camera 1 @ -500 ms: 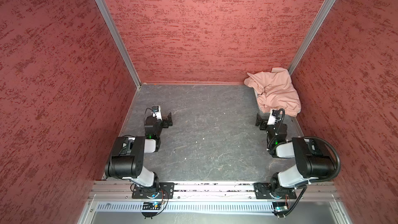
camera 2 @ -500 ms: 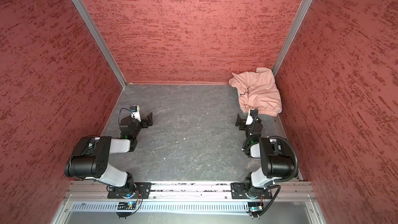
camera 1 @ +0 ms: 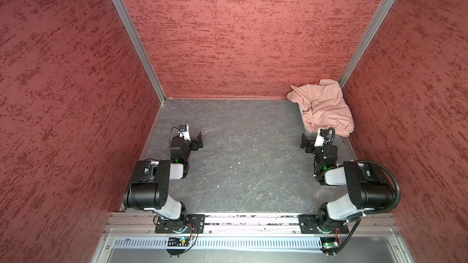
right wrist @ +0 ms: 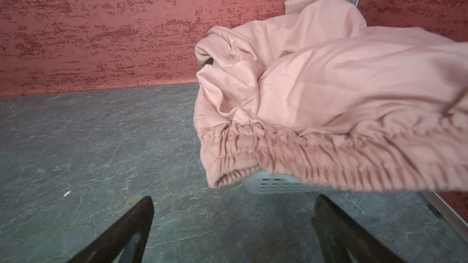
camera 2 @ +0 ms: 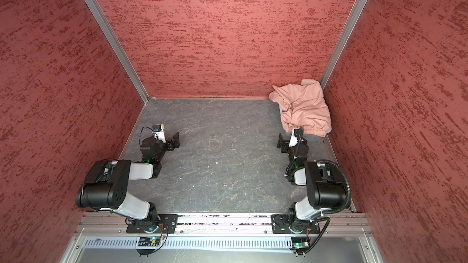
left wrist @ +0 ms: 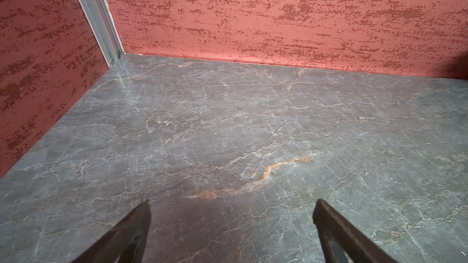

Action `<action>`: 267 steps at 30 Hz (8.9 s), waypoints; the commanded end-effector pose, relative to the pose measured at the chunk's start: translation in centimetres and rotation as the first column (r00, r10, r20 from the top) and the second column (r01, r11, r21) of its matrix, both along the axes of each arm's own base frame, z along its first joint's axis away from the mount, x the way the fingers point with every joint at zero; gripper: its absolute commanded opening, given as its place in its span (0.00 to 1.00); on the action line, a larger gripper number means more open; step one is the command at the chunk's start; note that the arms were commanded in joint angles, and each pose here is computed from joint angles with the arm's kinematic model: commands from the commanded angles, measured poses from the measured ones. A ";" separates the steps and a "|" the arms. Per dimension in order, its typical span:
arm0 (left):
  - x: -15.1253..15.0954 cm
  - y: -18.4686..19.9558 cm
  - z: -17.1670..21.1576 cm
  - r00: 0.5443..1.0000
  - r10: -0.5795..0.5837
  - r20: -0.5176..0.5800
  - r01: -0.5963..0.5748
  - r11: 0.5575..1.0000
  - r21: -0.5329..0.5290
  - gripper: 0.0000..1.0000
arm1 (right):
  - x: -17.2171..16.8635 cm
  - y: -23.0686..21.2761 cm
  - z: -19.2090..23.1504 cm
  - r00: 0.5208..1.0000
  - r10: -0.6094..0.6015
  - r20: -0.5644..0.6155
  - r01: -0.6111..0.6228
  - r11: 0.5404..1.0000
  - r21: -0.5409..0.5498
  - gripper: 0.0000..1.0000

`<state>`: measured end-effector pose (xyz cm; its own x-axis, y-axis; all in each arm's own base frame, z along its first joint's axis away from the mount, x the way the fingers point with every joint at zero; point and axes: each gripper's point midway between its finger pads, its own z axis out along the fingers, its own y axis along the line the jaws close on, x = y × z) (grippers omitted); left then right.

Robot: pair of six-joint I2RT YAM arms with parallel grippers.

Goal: Fold and stack the shorts

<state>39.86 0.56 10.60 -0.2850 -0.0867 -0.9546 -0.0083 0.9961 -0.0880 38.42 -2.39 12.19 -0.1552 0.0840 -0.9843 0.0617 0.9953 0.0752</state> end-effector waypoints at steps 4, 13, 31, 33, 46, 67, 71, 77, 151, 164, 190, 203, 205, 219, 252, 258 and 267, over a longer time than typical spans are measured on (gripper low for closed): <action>0.4 -0.1 0.8 1.000 -0.009 0.027 0.009 1.000 -0.002 0.99 | 0.6 -0.2 1.1 0.999 -0.009 0.035 0.009 1.000 0.001 0.99; 0.4 0.0 0.8 1.000 -0.008 0.027 0.008 1.000 -0.003 0.99 | 0.6 -0.2 1.1 0.999 -0.009 0.034 0.009 1.000 0.001 0.99; 0.7 0.2 2.3 1.000 0.015 0.007 -0.015 1.000 -0.002 0.99 | 1.7 -1.4 3.7 0.997 -0.079 -0.011 0.079 0.997 0.010 0.99; 0.7 0.1 3.6 1.000 0.017 -0.015 -0.017 1.000 0.010 0.99 | 1.7 -1.9 6.1 0.994 -0.106 0.000 0.106 0.994 0.030 0.99; -1.2 -6.8 10.7 0.965 -0.154 -0.214 0.115 0.977 -0.181 1.00 | 7.7 -6.5 12.7 0.884 -0.296 -0.363 0.309 0.951 -0.023 0.99; -3.0 -11.4 11.5 0.904 -0.359 -0.233 0.254 0.888 -0.383 0.99 | 11.9 -16.6 5.1 0.721 -0.384 -0.577 0.463 0.886 -0.010 0.99; -3.3 -11.6 11.2 0.896 -0.370 -0.243 0.259 0.884 -0.390 0.99 | 11.9 -16.6 3.4 0.703 -0.376 -0.604 0.462 0.887 -0.013 0.99; -3.6 -11.5 11.7 0.902 -0.366 -0.229 0.263 0.887 -0.381 0.99 | 12.5 -16.0 1.8 0.704 -0.333 -0.627 0.438 0.899 0.014 0.87; -7.1 -16.0 15.7 0.859 -0.496 -0.126 0.444 0.845 -0.296 0.99 | 8.6 2.6 19.5 0.892 -0.025 -0.451 -0.025 0.994 -0.103 0.85; -7.4 -15.6 15.8 0.863 -0.483 -0.149 0.434 0.860 -0.270 0.99 | 6.6 11.9 9.3 0.720 0.053 -0.692 -0.355 0.885 -0.301 0.86; -7.5 -15.6 16.6 0.867 -0.480 -0.133 0.436 0.860 -0.264 0.99 | 7.9 10.7 13.8 0.822 0.013 -0.570 -0.222 0.928 -0.299 0.00; -7.9 -15.6 17.9 0.868 -0.487 -0.094 0.450 0.853 -0.265 0.99 | 8.7 16.0 32.1 0.924 0.328 -0.197 -0.359 0.921 -0.152 0.00; -8.1 -15.5 18.3 0.870 -0.486 -0.084 0.452 0.854 -0.259 0.99 | 8.5 17.6 35.0 0.907 0.399 -0.131 -0.415 0.901 -0.127 0.00; -10.2 -13.3 21.6 0.905 -0.425 -0.005 0.417 0.889 -0.187 0.99 | 5.9 33.0 35.3 0.627 0.776 -0.076 -0.777 0.629 0.007 0.00; -8.7 -14.8 16.3 0.889 -0.448 -0.096 0.409 0.870 -0.276 0.99 | 5.4 28.5 8.7 0.750 0.430 -0.503 -0.366 0.903 0.227 0.82; -8.0 -15.7 15.0 0.875 -0.466 -0.131 0.415 0.861 -0.292 0.99 | 4.7 27.9 4.6 0.705 0.423 -0.569 -0.330 0.906 0.265 0.83; -8.3 -16.3 14.4 0.865 -0.479 -0.150 0.426 0.858 -0.288 0.99 | 5.7 25.7 0.7 0.684 0.337 -0.647 -0.235 0.941 0.242 0.84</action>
